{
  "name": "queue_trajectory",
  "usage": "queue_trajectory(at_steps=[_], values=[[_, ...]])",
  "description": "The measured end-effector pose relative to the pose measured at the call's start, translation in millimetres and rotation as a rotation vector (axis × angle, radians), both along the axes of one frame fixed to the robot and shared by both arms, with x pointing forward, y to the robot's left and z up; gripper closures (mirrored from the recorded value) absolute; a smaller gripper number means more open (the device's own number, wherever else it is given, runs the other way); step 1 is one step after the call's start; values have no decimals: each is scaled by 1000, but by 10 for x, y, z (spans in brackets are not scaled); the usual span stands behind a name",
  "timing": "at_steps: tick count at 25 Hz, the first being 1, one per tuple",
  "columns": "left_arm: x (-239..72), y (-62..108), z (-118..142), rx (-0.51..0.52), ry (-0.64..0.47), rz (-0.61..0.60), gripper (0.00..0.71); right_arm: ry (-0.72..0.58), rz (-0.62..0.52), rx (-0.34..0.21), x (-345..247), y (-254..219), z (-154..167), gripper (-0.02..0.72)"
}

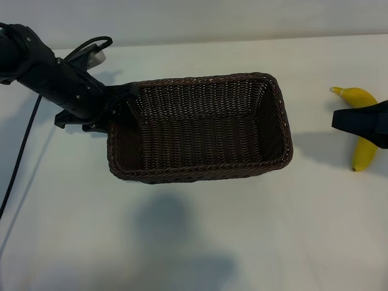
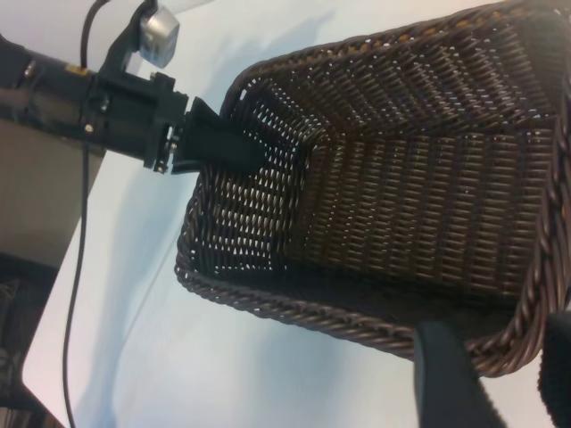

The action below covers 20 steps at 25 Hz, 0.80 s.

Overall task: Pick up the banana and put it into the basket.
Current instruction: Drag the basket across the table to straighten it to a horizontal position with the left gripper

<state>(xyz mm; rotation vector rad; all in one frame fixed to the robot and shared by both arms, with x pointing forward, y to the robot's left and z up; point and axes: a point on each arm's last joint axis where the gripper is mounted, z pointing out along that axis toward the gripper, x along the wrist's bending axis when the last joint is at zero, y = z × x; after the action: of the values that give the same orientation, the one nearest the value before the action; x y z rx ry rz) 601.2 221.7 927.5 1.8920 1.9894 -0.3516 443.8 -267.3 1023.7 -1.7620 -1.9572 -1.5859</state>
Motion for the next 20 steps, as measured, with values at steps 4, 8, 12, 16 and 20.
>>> queue_trajectory(at_steps=[4,8,12,16,20], values=[[0,9,-4,10,7,14,288,0,-1,-1,1,-1,0,409],[1,10,-4,9,8,20,287,0,-1,-1,1,-1,0,409],[8,11,-4,10,1,24,287,0,-1,-1,1,-1,0,409],[8,11,-4,11,1,24,284,0,-1,-1,1,-1,0,409],[8,11,-4,11,2,25,244,0,-1,-1,1,-1,0,409]])
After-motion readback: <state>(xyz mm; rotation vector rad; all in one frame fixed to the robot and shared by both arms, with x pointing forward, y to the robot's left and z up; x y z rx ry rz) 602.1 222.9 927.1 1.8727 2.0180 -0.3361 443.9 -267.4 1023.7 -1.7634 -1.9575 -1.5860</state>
